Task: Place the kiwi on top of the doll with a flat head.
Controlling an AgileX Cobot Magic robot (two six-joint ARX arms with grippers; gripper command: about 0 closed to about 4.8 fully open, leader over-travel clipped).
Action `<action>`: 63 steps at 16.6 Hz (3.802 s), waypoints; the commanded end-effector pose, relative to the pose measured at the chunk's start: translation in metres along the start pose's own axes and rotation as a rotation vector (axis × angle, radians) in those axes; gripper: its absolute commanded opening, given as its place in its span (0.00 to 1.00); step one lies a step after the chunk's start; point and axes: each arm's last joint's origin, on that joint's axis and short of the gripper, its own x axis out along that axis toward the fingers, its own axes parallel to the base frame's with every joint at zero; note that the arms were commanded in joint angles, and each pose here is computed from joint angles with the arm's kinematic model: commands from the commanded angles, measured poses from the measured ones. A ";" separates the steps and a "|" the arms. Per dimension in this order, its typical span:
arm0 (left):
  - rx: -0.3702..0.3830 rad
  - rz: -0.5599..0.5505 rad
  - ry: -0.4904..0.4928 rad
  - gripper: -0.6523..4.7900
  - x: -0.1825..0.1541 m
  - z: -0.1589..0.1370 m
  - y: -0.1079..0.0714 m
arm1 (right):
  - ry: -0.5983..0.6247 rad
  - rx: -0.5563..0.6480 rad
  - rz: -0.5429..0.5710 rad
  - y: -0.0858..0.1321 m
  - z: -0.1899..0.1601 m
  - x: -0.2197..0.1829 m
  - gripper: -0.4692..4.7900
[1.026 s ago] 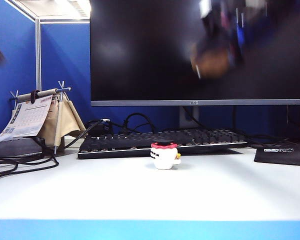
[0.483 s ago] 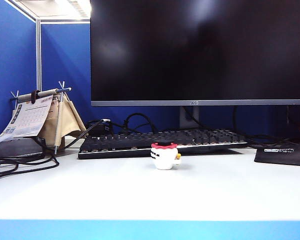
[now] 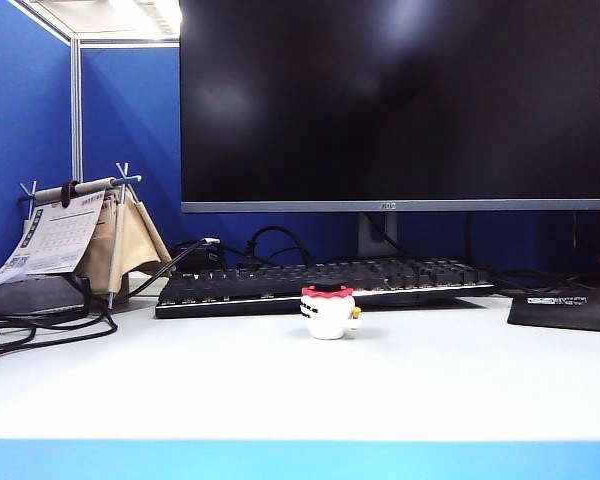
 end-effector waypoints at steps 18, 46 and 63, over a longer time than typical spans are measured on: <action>-0.006 -0.008 0.075 0.74 0.005 -0.013 0.003 | 0.258 0.160 0.067 -0.087 -0.046 0.242 0.17; 0.012 0.010 0.080 0.75 0.006 -0.014 0.004 | 0.491 0.197 0.084 -0.101 -0.104 0.307 0.28; 0.014 0.033 0.068 0.75 0.006 -0.013 0.005 | 0.361 0.152 0.040 -0.096 -0.064 0.268 0.76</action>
